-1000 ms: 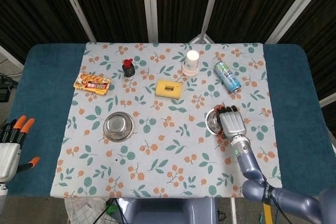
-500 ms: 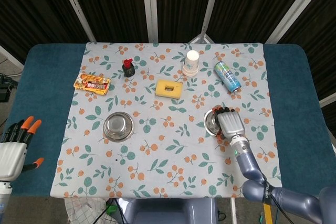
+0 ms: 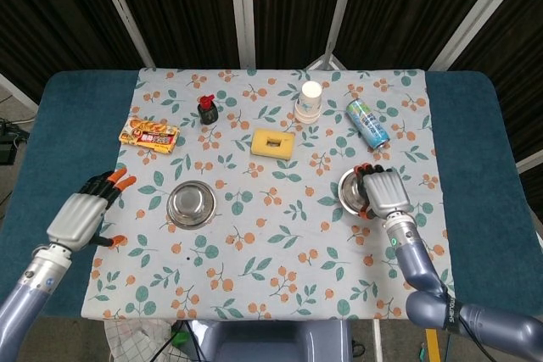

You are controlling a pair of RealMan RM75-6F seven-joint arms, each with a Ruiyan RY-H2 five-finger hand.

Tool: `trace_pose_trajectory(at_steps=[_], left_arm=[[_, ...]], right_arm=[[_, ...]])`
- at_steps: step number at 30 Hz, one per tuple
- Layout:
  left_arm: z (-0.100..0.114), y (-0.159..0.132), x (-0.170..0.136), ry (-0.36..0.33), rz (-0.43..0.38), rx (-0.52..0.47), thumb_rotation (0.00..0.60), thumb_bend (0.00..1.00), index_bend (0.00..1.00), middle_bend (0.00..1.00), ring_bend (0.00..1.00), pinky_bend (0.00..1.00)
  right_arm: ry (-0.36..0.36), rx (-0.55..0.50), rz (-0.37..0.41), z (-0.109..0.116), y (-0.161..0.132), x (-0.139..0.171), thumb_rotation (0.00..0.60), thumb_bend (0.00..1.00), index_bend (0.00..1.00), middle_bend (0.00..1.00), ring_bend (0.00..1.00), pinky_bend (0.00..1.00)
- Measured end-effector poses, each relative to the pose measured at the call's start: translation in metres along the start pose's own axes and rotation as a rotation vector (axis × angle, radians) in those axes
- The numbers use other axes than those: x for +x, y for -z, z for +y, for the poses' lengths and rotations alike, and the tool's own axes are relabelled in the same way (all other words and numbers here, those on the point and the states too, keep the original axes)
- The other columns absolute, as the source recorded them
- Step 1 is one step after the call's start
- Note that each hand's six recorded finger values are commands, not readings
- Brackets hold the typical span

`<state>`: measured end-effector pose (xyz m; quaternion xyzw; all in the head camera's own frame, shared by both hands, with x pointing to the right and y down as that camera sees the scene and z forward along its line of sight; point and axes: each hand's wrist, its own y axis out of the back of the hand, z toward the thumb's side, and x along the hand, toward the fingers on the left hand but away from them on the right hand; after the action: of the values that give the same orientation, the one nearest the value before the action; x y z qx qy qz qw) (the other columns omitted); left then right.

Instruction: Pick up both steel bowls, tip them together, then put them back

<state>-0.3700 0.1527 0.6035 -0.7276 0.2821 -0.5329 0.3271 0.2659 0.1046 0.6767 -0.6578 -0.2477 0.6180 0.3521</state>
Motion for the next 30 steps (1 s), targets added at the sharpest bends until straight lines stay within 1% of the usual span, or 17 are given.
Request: trace_pose_trajectory(at_steps=[4, 8, 13, 18, 25, 30], left_arm=[[0.001, -0.012, 0.028, 0.058, -0.008, -0.048, 0.600, 0.05, 0.13, 0.00, 0.00, 0.10], [-0.006, -0.022, 0.055, 0.117, -0.001, -0.071, 0.600, 0.04, 0.13, 0.00, 0.00, 0.10], [-0.026, -0.036, 0.089, 0.197, 0.013, -0.113, 0.600, 0.04, 0.13, 0.00, 0.00, 0.10], [-0.050, -0.058, 0.119, 0.270, 0.001, -0.096, 0.600, 0.04, 0.13, 0.00, 0.00, 0.10], [-0.072, -0.082, 0.133, 0.333, -0.018, -0.051, 0.600, 0.04, 0.14, 0.01, 0.00, 0.10], [-0.073, -0.087, 0.133, 0.334, -0.005, -0.008, 0.600, 0.04, 0.16, 0.04, 0.00, 0.13]], right_arm=[[0.019, -0.004, 0.002, 0.015, 0.002, 0.006, 0.600, 0.19, 0.39, 0.27, 0.44, 0.47], [0.038, 0.001, 0.001, 0.028, 0.008, 0.014, 0.600, 0.19, 0.39, 0.27, 0.44, 0.47], [0.052, 0.010, -0.011, 0.040, 0.017, 0.022, 0.600, 0.19, 0.39, 0.27, 0.44, 0.47], [0.061, 0.020, -0.036, 0.050, 0.027, 0.024, 0.600, 0.19, 0.39, 0.27, 0.44, 0.47], [0.062, 0.022, -0.059, 0.054, 0.038, 0.025, 0.600, 0.19, 0.39, 0.27, 0.44, 0.47], [0.060, 0.029, -0.074, 0.054, 0.046, 0.024, 0.600, 0.19, 0.39, 0.27, 0.44, 0.47]])
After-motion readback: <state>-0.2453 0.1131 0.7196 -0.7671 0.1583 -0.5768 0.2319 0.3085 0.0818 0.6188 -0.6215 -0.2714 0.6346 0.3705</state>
